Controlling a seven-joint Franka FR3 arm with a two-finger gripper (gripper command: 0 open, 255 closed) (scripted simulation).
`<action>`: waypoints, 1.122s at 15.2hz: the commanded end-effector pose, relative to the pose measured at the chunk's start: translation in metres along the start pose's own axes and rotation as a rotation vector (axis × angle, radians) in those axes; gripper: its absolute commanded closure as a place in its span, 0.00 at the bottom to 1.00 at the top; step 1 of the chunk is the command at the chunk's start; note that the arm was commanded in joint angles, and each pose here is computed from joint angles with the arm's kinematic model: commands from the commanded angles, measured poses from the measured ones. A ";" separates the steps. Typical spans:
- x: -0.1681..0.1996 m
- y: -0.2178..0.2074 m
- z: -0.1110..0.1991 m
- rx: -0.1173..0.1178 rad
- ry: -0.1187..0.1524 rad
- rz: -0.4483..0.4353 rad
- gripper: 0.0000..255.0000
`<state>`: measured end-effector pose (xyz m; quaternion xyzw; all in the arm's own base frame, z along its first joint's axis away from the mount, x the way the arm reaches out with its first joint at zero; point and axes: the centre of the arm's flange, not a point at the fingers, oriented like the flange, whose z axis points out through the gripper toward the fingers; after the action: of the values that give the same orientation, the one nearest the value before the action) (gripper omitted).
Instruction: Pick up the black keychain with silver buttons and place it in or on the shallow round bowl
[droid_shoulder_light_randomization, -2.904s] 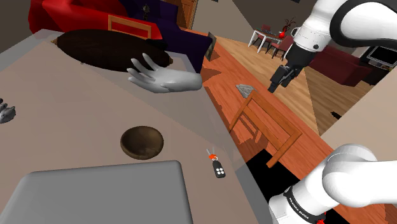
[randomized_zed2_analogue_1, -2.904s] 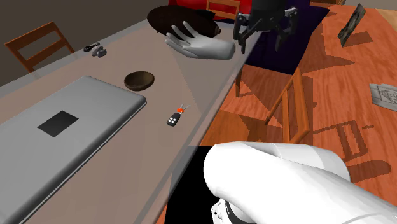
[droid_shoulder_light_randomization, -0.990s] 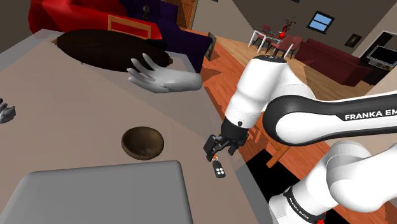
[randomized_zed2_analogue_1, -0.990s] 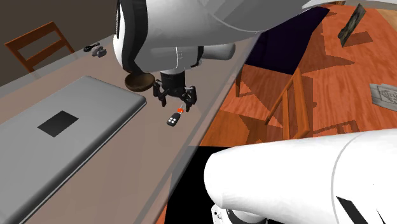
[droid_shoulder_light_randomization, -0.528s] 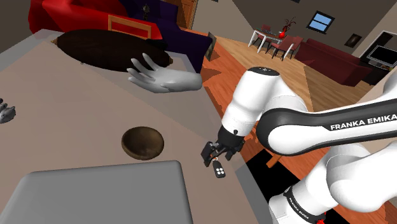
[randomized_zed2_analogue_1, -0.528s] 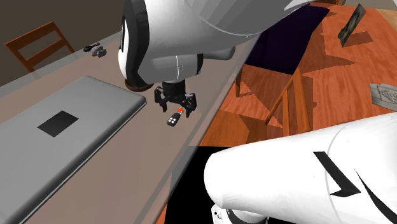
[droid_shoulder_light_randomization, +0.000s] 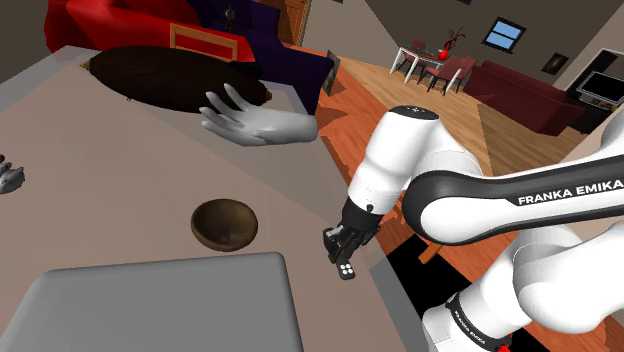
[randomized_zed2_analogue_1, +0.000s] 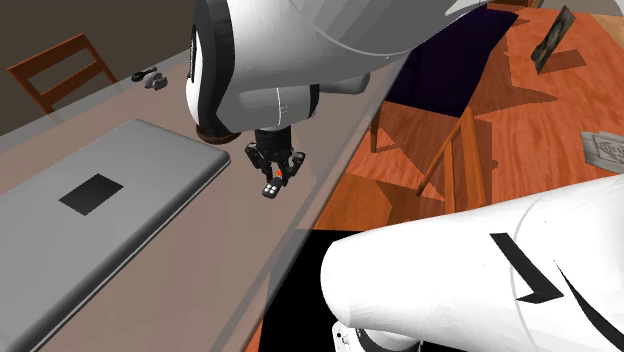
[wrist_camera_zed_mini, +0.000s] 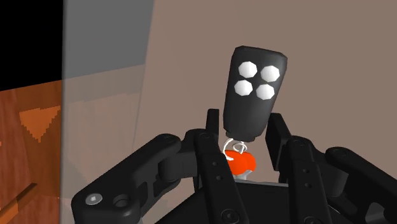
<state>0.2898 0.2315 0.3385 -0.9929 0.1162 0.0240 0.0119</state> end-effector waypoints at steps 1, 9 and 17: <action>0.000 0.000 0.000 0.000 0.000 0.000 1.00; 0.000 0.000 -0.005 0.000 0.000 0.000 1.00; -0.002 -0.001 -0.047 0.000 0.000 0.000 1.00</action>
<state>0.2902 0.2316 0.3810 -0.9929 0.1162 0.0237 0.0120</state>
